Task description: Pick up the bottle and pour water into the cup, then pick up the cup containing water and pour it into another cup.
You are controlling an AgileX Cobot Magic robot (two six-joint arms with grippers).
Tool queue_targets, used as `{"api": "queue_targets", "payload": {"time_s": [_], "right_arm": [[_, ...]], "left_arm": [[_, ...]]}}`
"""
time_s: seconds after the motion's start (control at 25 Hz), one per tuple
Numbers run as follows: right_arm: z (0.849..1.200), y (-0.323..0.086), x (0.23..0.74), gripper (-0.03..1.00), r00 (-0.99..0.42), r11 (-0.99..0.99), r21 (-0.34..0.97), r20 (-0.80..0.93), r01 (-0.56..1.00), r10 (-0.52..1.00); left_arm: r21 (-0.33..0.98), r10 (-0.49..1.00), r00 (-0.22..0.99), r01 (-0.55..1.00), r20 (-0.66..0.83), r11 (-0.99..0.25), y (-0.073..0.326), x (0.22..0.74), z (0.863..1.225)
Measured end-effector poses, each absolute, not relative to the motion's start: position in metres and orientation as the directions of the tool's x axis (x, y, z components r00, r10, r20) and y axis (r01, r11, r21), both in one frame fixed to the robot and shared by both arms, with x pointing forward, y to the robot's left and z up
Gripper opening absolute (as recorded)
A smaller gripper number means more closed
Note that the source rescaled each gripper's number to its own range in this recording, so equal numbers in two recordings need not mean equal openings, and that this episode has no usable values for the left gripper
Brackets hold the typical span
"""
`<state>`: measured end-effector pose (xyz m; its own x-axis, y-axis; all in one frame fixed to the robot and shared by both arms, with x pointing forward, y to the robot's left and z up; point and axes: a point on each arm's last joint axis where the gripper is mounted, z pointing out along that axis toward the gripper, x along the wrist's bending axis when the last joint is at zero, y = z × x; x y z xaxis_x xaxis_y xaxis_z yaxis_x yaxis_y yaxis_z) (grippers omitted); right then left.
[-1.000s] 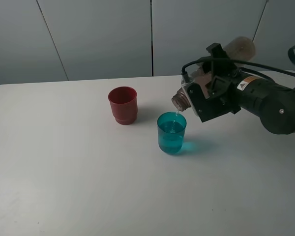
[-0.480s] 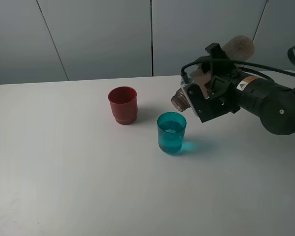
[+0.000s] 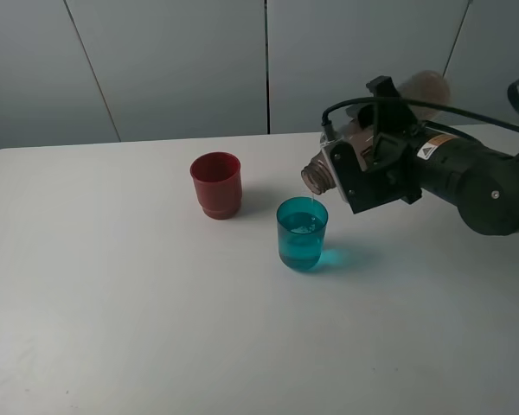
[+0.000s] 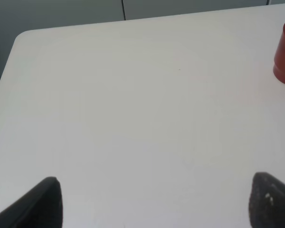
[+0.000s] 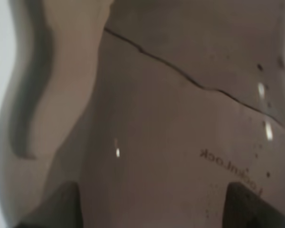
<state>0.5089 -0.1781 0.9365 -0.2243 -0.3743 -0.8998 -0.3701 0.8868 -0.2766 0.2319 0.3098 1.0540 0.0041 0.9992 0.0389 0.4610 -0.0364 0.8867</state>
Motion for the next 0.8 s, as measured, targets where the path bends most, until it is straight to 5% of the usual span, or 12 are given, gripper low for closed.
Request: {"api": "queue_targets", "payload": {"time_s": [0.4, 0.6, 0.8], "right_arm": [[0.987, -0.163, 0.529, 0.00, -0.553, 0.875, 0.467, -0.767, -0.131, 0.327], [0.995, -0.186, 0.544, 0.00, -0.470, 0.636, 0.766, -0.530, 0.092, 0.706], [0.997, -0.210, 0.560, 0.00, -0.316, 0.267, 0.947, -0.203, 0.177, 0.927]], "left_arm": [[0.887, 0.999, 0.004, 0.461, 0.039, -0.036, 0.310, 0.232, 1.054], [0.887, 0.999, 0.004, 0.461, 0.039, -0.036, 0.310, 0.232, 1.054], [0.887, 0.999, 0.004, 0.461, 0.039, -0.036, 0.310, 0.232, 1.054]]}}
